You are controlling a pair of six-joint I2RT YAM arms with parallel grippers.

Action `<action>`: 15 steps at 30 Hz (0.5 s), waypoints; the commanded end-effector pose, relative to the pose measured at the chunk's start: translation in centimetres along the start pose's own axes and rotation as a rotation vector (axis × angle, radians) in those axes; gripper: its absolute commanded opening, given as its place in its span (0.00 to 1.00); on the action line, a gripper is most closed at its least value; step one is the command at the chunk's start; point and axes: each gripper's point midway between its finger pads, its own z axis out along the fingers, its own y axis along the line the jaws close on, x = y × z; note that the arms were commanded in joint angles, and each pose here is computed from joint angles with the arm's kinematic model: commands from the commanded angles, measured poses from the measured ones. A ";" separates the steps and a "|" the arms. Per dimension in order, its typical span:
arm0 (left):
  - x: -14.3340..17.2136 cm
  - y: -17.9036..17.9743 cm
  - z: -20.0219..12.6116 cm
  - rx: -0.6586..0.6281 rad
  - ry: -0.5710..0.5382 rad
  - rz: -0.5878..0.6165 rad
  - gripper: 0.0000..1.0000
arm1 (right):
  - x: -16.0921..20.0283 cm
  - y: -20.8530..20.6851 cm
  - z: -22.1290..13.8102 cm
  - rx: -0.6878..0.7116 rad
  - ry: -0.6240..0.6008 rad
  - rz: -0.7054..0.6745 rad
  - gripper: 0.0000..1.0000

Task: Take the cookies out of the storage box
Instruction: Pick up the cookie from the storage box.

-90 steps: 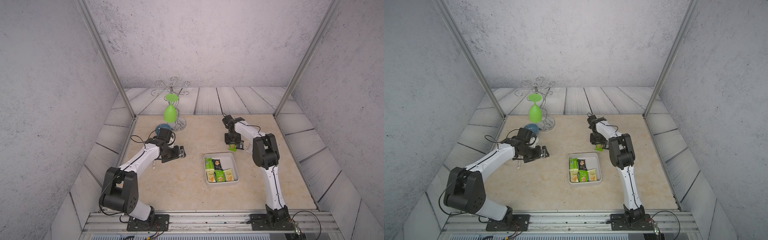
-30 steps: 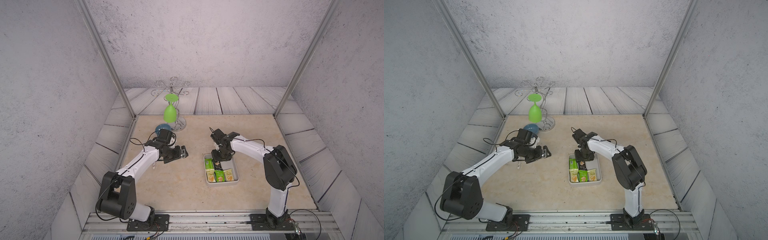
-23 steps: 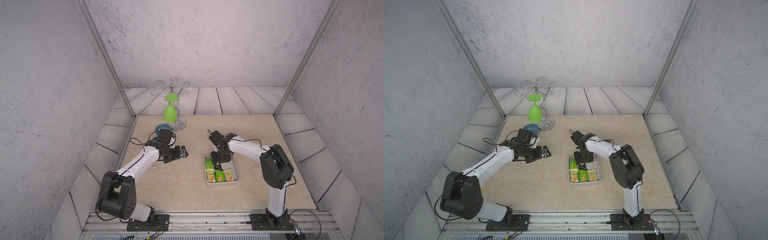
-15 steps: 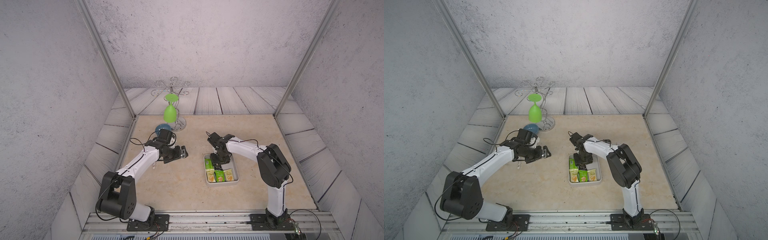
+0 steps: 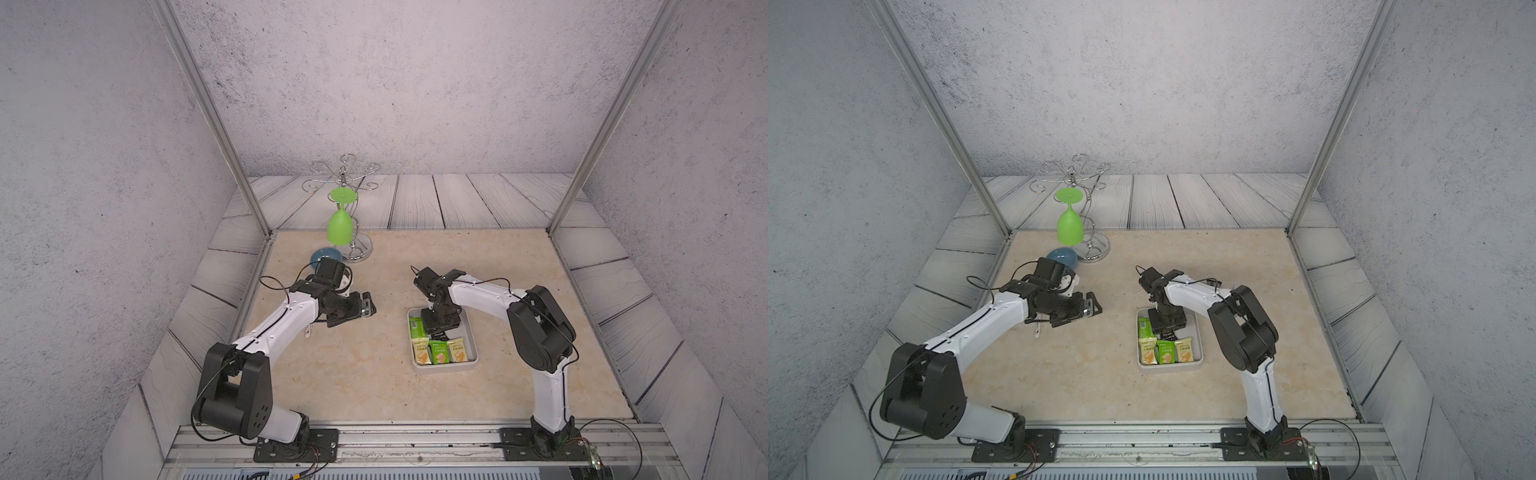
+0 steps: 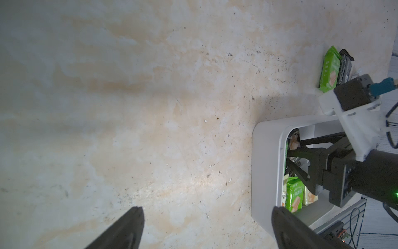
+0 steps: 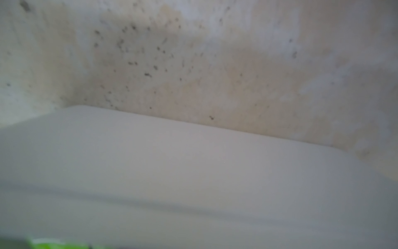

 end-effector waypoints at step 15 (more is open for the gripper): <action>0.5 0.2 -0.2 -0.014 0.009 0.011 0.98 | 0.2 -0.6 0.2 0.050 0.017 -0.002 0.41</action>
